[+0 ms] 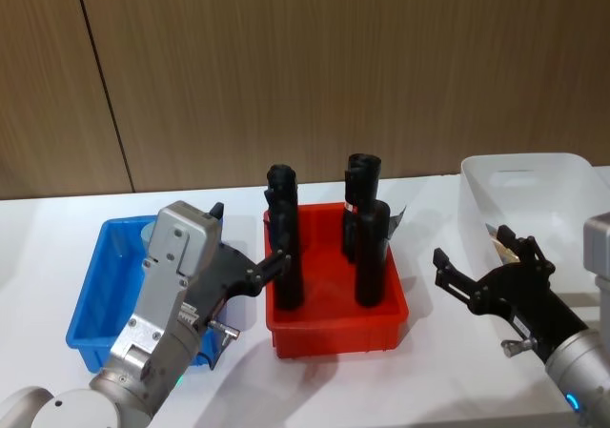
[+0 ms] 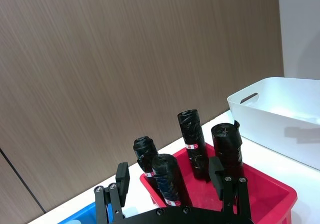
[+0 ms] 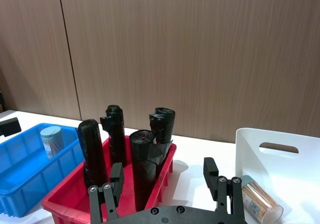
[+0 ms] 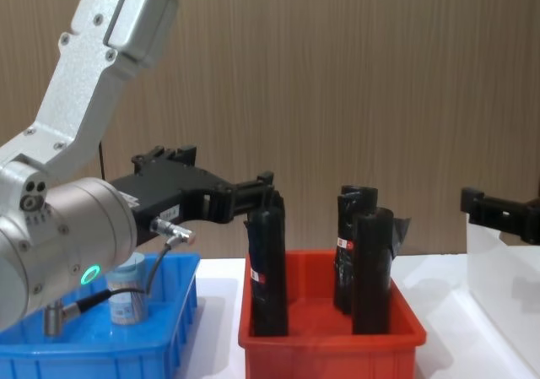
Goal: Pick the cotton swabs from the blue box and place them into the white box.
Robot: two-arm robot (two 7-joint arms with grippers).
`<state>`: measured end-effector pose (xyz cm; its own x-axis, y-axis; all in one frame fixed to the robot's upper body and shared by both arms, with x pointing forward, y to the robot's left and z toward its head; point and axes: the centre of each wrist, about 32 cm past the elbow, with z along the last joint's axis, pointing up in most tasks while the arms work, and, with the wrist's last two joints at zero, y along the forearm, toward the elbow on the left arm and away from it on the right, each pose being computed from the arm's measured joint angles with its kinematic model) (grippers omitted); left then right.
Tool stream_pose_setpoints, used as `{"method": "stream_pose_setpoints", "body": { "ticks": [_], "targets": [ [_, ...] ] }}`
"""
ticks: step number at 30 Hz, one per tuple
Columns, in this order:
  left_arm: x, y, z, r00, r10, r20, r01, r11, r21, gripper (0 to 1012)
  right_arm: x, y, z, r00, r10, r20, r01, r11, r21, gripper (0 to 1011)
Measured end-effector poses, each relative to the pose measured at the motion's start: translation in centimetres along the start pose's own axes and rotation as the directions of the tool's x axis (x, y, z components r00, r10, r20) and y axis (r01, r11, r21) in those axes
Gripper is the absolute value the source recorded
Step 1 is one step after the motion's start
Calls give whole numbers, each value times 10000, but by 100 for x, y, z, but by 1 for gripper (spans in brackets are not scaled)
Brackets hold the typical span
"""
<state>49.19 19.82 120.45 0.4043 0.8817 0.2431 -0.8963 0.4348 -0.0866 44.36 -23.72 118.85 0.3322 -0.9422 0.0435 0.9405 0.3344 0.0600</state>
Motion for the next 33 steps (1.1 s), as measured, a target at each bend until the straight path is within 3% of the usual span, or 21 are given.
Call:
{"method": "stream_pose_setpoints", "body": {
  "ticks": [19, 33],
  "targets": [
    [2, 0, -2, 10000, 6, -7, -6, 10000, 9, 1004, 5, 21, 6, 10000, 30, -5, -30, 10000, -53, 1001],
    [2, 0, -2, 10000, 4, -7, -4, 10000, 10, 1004, 140, 274, -15, 9950, 988, 167, -980, 9942, -447, 1001]
  ]
}}
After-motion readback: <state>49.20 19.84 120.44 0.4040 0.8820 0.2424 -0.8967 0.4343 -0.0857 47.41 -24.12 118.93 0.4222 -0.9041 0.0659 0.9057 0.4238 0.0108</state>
